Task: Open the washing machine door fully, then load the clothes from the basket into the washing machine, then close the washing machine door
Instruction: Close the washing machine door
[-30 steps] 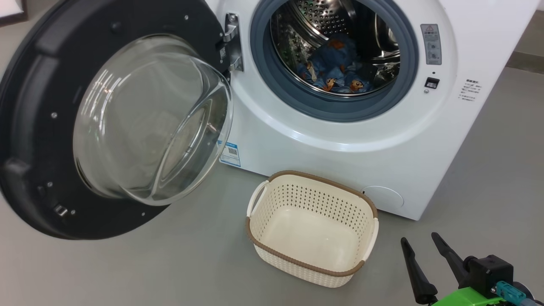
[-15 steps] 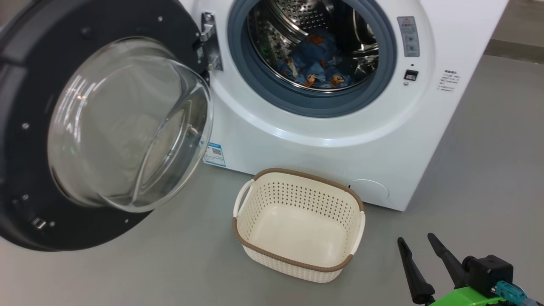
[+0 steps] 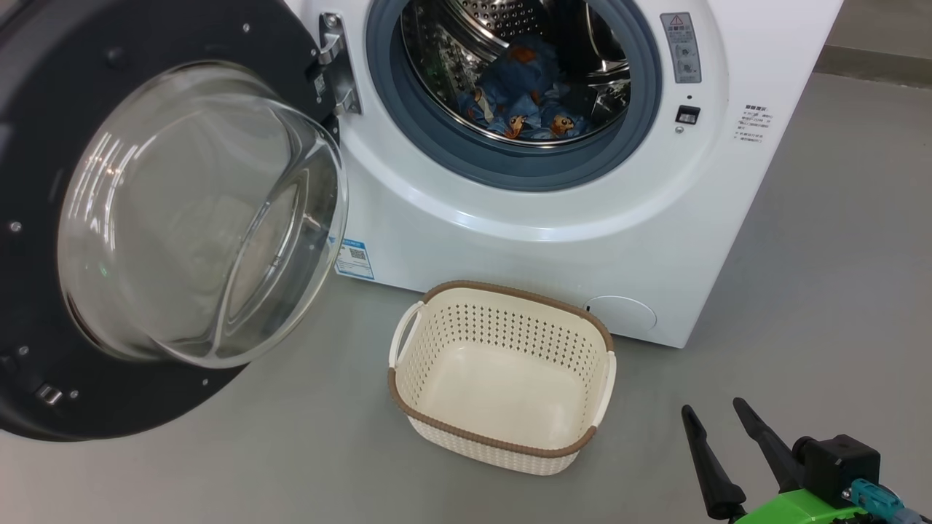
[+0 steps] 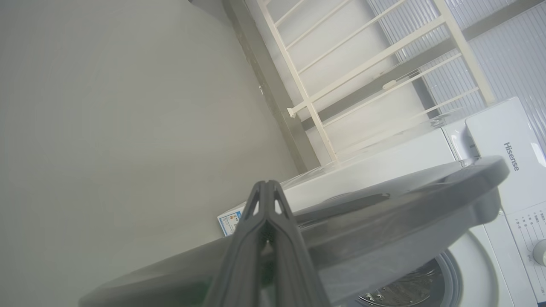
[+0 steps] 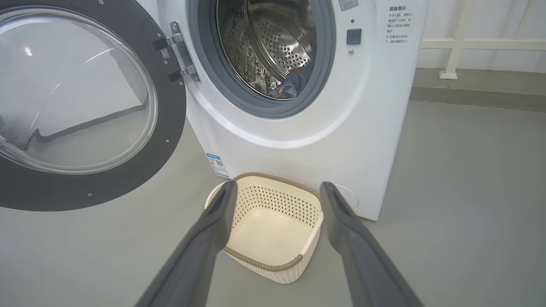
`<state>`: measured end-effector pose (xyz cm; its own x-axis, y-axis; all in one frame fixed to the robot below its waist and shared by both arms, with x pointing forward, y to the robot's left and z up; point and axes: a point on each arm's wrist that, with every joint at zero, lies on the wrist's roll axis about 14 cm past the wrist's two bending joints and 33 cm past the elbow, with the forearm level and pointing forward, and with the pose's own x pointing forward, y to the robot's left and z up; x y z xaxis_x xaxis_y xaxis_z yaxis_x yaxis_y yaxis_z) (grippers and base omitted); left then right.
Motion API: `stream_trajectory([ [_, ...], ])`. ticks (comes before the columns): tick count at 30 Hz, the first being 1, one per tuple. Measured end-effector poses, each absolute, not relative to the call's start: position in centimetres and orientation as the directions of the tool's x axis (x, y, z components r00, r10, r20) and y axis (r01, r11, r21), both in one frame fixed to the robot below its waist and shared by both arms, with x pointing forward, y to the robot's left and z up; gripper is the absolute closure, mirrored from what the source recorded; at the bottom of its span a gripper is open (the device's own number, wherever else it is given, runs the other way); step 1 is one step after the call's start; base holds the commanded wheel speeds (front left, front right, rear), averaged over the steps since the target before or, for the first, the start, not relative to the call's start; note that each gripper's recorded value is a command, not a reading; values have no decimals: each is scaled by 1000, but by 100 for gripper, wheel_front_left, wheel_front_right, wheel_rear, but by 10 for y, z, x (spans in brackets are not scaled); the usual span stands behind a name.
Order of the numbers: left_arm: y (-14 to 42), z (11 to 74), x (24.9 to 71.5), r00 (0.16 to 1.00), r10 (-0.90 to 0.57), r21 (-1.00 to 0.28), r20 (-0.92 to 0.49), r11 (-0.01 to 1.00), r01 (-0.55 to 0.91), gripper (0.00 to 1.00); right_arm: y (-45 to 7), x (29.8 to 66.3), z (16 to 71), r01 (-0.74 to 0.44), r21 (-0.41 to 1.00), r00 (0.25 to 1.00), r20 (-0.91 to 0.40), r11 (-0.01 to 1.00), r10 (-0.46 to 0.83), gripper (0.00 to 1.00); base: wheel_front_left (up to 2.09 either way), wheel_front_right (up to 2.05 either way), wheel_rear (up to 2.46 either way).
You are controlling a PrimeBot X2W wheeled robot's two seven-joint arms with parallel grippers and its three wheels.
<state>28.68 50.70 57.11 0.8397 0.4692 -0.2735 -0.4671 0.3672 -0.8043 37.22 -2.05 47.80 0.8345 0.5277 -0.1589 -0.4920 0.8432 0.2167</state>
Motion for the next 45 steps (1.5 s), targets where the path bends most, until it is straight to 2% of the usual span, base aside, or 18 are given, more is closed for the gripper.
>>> stream_trajectory([
  [11, 494, 574, 290, 886, 375, -850, -271, 339, -404, 100, -19, 371, 479, -496, 215, 832, -159, 841, 532, 0, 0, 0, 0],
  [24, 466, 587, 302, 950, 235, -884, -205, 372, -283, 100, -19, 371, 478, -496, 219, 831, -164, 841, 532, 0, 0, 0, 0],
  [32, 435, 582, 313, 977, 114, -909, -179, 360, -209, 100, -20, 372, 475, -490, 224, 831, -172, 842, 529, 0, 0, 0, 0],
  [45, 375, 606, 341, 993, -108, -933, -45, 360, -3, 100, -25, 374, 465, -472, 238, 831, -201, 849, 518, 0, 0, 0, 0],
])
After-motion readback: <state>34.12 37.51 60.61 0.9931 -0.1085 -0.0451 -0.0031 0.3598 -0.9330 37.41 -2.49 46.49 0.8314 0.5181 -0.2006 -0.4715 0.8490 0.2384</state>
